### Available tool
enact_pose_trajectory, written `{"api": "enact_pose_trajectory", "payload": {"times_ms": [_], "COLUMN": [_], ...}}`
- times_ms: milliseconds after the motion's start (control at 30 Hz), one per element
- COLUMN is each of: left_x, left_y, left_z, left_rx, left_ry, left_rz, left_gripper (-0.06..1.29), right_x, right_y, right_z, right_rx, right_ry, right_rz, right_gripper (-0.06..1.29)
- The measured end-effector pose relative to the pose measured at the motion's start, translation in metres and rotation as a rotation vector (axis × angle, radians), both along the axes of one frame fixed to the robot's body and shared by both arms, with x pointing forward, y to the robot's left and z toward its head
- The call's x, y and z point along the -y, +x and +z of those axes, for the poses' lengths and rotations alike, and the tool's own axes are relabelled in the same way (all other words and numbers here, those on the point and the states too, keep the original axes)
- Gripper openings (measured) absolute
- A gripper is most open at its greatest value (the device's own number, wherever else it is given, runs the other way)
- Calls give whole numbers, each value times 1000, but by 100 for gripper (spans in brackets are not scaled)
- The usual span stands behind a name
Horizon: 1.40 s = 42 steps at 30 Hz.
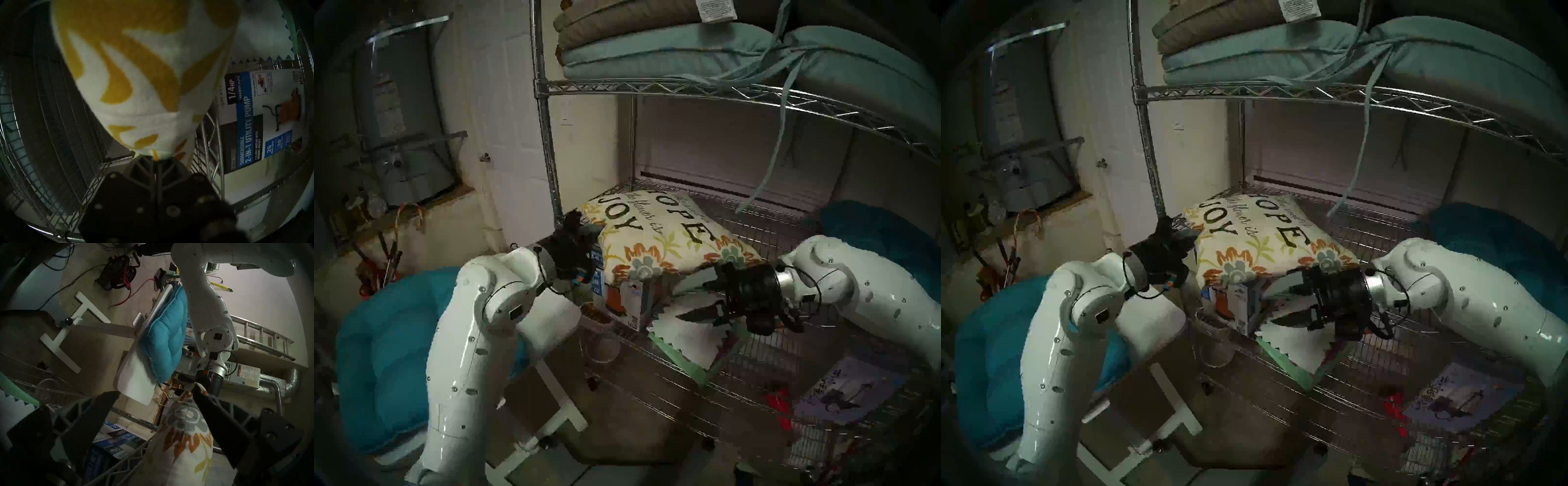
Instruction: Take cushion off the shelf
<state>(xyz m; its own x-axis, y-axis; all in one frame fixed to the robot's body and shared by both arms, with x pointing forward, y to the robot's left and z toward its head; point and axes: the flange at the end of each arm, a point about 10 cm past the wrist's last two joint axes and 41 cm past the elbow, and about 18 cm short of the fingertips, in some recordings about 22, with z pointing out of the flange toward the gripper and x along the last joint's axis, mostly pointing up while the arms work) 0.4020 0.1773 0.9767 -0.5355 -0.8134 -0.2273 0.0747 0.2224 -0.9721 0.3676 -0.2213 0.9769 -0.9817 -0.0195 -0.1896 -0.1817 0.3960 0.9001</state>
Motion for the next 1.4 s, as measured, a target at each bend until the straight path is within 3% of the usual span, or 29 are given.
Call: {"api": "enact_pose_trajectory", "payload": {"times_ms": [1067,1400], "left_x": [-32,-45], "left_y": [-22,-41], "left_z": [33,42], "left_rx": [85,93], "left_ry": [-23,-30], "left_rz": [46,71], "left_gripper": [-2,-2], "right_x": [-5,-7], "right_y": [14,18], "right_z": [-4,-6], "right_rx": [2,2], "right_ry": [-8,-12], "right_rz": [-15,-18], "right_gripper": [123,123]}}
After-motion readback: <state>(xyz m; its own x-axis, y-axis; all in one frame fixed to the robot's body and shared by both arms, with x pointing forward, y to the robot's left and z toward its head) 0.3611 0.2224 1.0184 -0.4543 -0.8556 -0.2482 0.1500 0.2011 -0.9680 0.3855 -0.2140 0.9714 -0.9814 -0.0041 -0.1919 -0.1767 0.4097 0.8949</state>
